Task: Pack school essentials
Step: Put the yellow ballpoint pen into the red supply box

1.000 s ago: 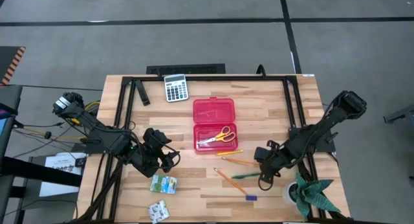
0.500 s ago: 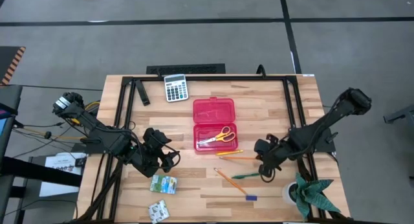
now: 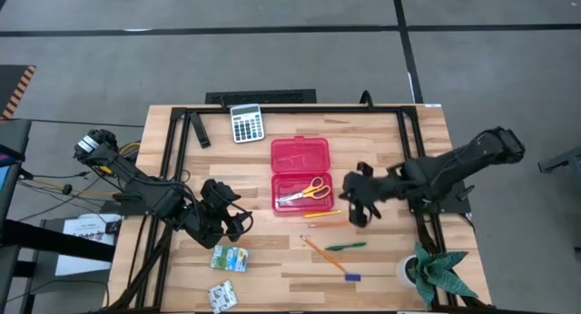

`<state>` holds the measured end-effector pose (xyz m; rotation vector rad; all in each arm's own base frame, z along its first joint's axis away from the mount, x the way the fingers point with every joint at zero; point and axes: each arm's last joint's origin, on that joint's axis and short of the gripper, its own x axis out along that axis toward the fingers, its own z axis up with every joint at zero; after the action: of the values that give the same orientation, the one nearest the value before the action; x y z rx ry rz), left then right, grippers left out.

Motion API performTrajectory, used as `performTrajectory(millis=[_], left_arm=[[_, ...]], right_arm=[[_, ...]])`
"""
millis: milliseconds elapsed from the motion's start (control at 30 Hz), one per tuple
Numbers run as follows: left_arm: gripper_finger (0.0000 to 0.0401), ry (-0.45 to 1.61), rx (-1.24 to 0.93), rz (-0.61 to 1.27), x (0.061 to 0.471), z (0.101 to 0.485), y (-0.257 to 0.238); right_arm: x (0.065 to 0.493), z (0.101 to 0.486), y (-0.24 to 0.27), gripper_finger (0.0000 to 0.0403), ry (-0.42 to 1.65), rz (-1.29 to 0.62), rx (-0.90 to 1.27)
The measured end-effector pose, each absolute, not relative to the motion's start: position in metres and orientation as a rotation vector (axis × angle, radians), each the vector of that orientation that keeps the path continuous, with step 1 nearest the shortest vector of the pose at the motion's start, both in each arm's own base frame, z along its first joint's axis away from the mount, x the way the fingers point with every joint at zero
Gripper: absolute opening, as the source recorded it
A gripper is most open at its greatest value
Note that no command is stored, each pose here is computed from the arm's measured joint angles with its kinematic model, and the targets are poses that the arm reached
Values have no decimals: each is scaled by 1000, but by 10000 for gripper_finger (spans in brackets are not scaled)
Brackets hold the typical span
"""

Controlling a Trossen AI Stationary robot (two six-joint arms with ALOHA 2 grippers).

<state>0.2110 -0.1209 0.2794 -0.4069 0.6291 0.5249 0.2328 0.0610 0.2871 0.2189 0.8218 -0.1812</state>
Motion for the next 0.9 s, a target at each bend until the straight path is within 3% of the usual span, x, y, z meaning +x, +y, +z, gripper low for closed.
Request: performTrajectory(millis=[233, 400, 667, 900], left_arm=[[297, 635, -414, 521, 211, 279, -121], [297, 631, -414, 525, 211, 279, -121], [297, 615, -409, 534, 211, 280, -121], [297, 594, -417, 565, 214, 280, -116]], right_arm=[[233, 287, 35, 3, 893, -183, 228], [217, 266, 50, 57, 1081, -99, 232], [194, 217, 79, 170, 792, -25, 347], [196, 165, 78, 194, 760, -17, 274]])
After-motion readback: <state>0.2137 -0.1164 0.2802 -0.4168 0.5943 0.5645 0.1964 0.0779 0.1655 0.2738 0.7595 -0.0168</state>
